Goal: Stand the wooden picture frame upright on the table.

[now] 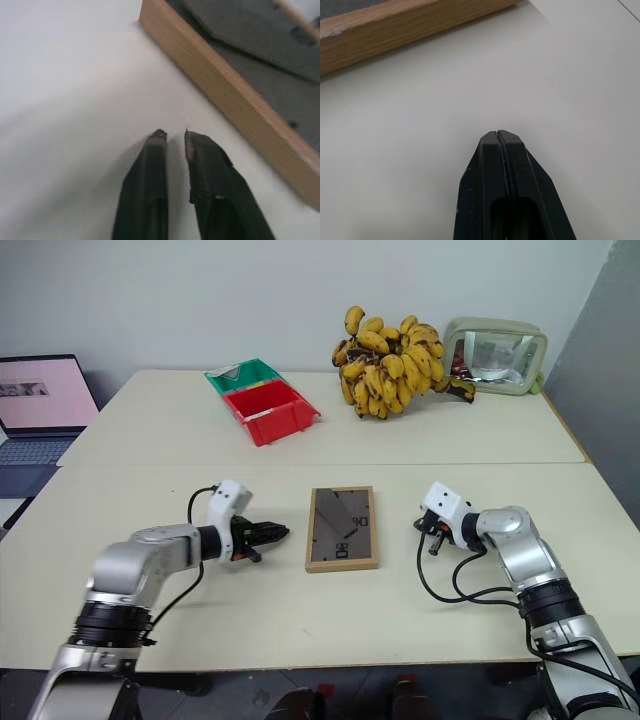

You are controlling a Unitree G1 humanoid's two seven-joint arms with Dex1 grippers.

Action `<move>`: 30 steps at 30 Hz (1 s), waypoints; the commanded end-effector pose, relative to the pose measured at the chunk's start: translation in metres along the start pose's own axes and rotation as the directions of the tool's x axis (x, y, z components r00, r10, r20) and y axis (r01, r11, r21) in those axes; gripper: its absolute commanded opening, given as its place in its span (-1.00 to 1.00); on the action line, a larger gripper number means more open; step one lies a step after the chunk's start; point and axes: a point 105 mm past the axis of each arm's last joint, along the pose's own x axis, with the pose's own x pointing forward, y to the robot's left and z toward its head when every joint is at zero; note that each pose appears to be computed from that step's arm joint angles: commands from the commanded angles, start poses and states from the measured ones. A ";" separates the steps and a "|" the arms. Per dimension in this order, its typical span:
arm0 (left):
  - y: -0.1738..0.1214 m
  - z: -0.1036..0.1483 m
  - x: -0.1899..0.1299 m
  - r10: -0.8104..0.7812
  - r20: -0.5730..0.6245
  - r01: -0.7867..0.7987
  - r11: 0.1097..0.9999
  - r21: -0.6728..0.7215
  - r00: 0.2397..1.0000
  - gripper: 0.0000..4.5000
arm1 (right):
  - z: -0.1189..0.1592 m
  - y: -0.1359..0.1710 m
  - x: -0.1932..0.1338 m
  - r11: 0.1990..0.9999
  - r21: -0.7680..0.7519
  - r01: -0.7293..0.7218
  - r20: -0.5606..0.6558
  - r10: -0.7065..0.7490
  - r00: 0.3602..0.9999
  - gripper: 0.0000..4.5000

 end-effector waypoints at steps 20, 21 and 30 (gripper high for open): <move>-0.023 -0.047 0.046 -0.284 -0.027 0.230 0.824 -0.517 0.958 0.97 | 0.034 0.030 0.050 1.000 0.006 -0.022 0.114 0.021 0.993 -1.00; -0.028 -0.046 0.049 -0.302 -0.022 0.248 0.821 -0.514 0.953 0.97 | 0.037 0.035 0.052 0.999 0.016 -0.032 0.125 0.030 0.992 -1.00; -0.059 -0.039 0.070 -0.370 0.009 0.326 0.807 -0.492 0.929 0.97 | 0.039 0.042 0.056 0.997 0.075 0.014 0.125 -0.024 0.992 -1.00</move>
